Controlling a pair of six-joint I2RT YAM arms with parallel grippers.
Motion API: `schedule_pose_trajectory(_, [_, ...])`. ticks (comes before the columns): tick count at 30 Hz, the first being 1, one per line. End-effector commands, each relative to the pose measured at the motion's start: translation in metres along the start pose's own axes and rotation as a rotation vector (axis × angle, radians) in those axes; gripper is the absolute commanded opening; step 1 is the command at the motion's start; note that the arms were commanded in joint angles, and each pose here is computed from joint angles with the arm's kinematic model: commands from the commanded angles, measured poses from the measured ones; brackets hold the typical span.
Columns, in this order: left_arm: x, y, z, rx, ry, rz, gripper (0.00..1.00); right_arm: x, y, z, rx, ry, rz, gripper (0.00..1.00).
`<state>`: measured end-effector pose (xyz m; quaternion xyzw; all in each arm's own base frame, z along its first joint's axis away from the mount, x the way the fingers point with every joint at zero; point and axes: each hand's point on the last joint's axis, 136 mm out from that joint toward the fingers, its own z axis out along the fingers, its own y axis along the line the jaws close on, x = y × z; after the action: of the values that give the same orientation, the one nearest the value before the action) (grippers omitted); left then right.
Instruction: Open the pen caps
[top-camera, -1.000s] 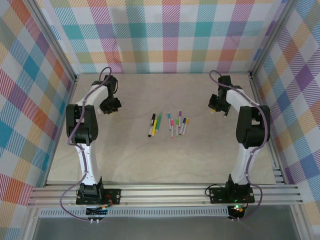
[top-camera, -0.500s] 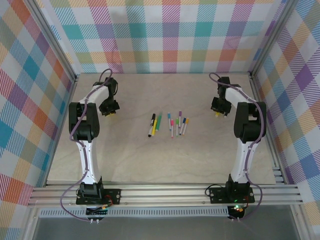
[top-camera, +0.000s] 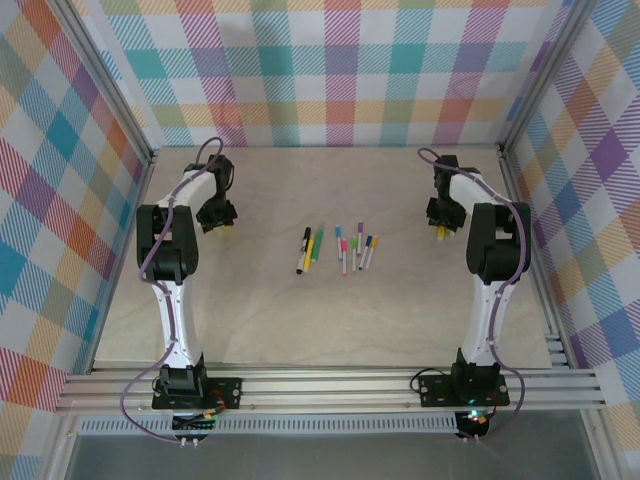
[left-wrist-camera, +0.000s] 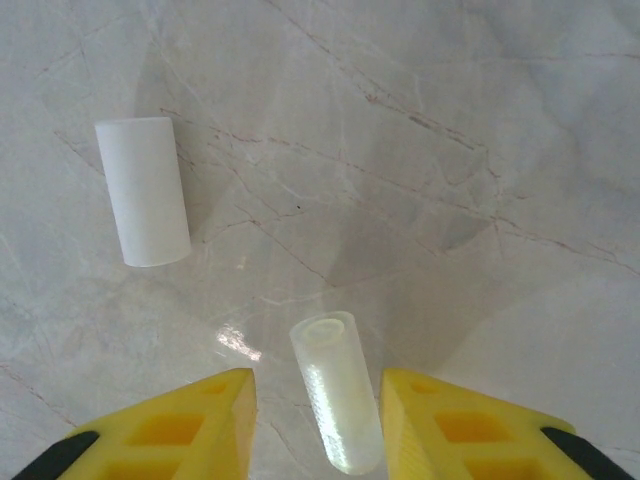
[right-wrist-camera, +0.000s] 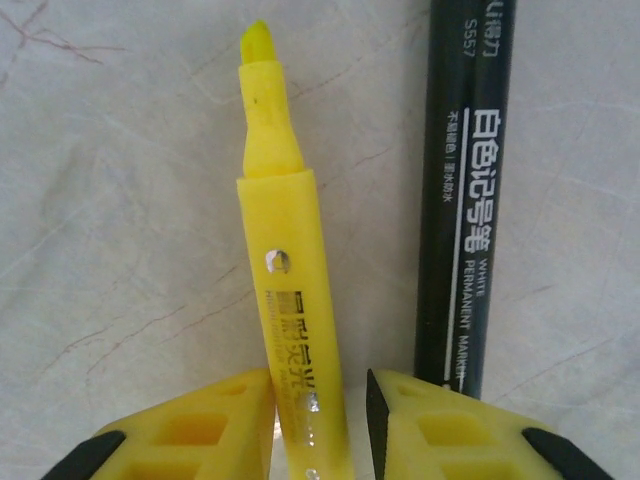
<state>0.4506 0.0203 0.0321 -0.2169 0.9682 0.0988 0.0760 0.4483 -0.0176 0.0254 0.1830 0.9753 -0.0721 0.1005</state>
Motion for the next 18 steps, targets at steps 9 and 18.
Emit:
schedule_pose_trajectory(9, [-0.008,0.004,-0.028,0.022,-0.055,-0.020,0.44,-0.012,0.009,-0.055,-0.097,-0.090,0.017,0.33])
schedule_pose_trajectory(18, [0.003,-0.028,-0.105,0.127,-0.204,0.030,0.46,0.027,0.061,-0.148,-0.380,-0.228,-0.092,0.42])
